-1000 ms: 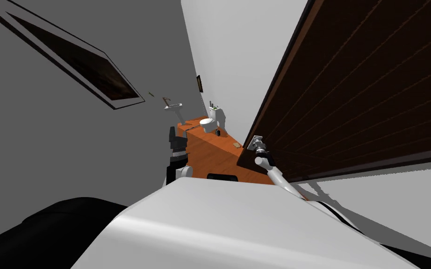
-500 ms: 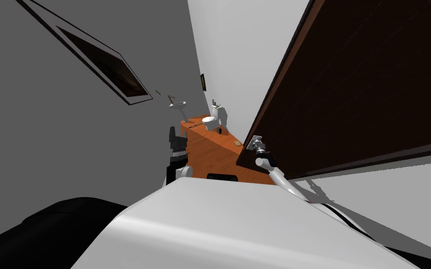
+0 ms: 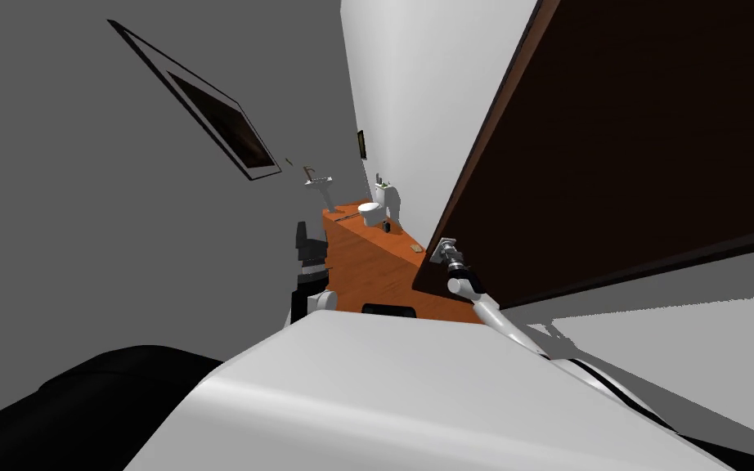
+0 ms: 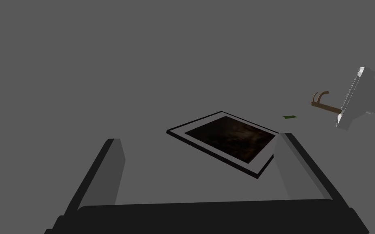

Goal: Pull the door open

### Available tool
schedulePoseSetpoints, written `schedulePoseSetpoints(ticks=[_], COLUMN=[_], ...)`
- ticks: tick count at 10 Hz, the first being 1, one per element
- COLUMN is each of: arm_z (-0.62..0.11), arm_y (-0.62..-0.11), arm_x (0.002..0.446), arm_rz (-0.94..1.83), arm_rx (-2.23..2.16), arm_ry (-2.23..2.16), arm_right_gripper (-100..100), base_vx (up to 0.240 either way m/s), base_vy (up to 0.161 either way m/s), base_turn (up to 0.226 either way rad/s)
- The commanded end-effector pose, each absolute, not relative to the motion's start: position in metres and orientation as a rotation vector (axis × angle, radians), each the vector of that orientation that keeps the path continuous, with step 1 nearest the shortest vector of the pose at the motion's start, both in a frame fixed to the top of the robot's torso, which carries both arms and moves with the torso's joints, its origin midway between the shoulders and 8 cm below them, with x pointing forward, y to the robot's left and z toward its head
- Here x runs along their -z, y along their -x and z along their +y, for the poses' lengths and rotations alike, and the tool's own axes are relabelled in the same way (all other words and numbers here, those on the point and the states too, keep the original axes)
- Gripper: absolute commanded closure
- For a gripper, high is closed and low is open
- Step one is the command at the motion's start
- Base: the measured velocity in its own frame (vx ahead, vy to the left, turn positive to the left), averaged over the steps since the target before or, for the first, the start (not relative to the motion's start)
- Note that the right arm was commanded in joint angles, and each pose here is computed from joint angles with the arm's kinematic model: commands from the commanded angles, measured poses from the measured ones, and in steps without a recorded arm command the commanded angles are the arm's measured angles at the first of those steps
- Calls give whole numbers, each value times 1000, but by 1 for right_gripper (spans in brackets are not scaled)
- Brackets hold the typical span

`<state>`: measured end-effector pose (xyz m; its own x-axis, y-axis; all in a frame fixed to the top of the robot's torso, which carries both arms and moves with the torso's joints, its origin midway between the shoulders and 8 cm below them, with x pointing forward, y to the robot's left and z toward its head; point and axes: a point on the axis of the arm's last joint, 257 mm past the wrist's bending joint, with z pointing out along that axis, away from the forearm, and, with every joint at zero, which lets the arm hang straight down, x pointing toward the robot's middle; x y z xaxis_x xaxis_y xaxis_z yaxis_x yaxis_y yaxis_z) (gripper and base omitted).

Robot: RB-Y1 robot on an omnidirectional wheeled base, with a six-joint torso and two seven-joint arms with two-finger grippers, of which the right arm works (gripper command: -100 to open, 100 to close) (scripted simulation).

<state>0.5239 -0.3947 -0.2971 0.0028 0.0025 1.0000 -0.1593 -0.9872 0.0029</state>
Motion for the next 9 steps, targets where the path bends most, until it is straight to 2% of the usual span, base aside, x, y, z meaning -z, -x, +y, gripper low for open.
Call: schedulePoseSetpoints(ticks=[1, 3, 9], arm_z=[-391, -389, -379], arm_y=[-523, -520, -512], arm_x=[296, 298, 296], arm_rz=[-156, -142, -85], arm_rx=[-2146, -2146, -2180], arm_ry=[-2146, -2156, -2179], arm_right_gripper=[100, 100, 100], base_vx=[-181, -99, -183], base_vy=[-53, -22, -69], base_turn=[77, 66, 98])
